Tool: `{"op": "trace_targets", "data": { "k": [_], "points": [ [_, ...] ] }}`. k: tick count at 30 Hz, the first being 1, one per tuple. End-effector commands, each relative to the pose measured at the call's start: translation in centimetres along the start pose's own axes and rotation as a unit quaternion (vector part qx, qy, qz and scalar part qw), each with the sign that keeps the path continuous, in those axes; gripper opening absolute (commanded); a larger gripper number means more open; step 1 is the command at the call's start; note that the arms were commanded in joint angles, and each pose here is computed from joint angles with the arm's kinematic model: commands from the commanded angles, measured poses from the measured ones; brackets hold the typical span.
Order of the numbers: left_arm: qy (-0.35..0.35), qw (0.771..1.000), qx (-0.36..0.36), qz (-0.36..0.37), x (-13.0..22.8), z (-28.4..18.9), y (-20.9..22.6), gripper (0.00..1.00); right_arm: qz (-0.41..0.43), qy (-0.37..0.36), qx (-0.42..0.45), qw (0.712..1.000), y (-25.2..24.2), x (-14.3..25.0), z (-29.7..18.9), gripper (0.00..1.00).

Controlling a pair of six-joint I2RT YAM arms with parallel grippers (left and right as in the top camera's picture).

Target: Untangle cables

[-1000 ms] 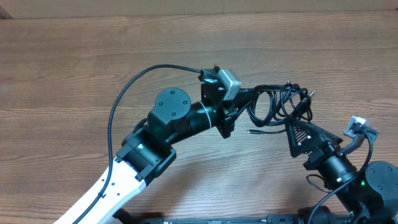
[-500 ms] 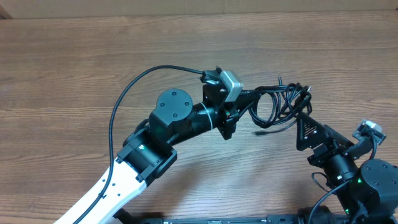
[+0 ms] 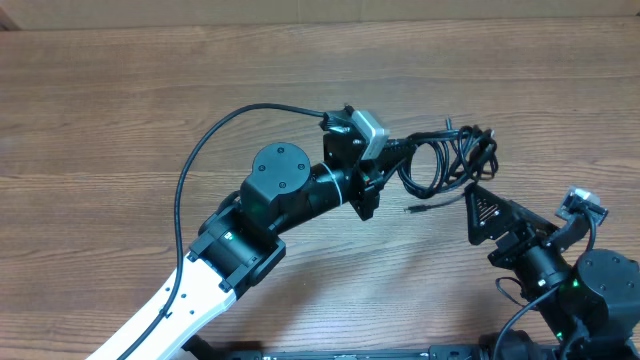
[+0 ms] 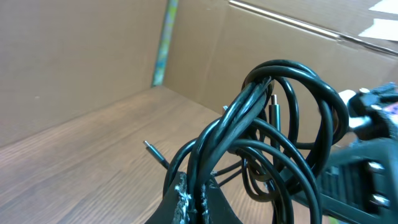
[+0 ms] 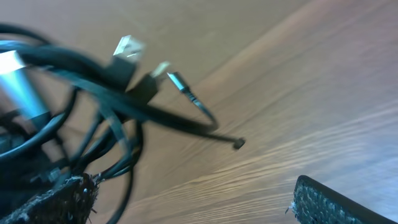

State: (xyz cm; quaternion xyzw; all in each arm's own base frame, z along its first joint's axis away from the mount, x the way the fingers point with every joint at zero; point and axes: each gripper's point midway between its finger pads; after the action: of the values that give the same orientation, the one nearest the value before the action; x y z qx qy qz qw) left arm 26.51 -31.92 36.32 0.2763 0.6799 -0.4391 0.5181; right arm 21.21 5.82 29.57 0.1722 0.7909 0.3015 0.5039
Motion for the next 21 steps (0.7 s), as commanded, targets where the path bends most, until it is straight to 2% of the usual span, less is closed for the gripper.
{"op": "trace_targets", "data": {
  "k": [1,5,12,21],
  "points": [
    [-0.007,1.000,-0.026,0.002,-0.3,0.0,0.7,0.04,-0.018,0.014,-0.063,0.998,2.6,0.0,-0.4,1.00],
    [0.001,1.000,-0.022,0.000,0.1,0.1,0.6,0.04,-0.026,0.006,-0.096,0.995,4.1,-0.6,-0.7,1.00],
    [0.009,0.997,0.074,0.008,0.1,-0.1,-2.8,0.04,-0.037,-0.004,-0.075,0.996,3.3,-1.0,-0.2,1.00],
    [0.018,0.997,0.076,0.009,0.5,-0.1,-2.8,0.04,-0.030,-0.045,-0.005,0.999,0.9,-2.5,0.1,1.00]
  ]
}}
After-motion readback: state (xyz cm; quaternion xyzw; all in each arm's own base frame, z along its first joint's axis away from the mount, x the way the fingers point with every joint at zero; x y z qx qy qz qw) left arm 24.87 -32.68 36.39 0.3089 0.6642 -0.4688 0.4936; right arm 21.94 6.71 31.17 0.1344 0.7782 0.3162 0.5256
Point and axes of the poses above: each gripper's point midway between its finger pads, its own z axis out along the fingers, its own y axis along the line the jaws close on, x = y × z, and after that the axes turned 3 degrees about -z, right-handed
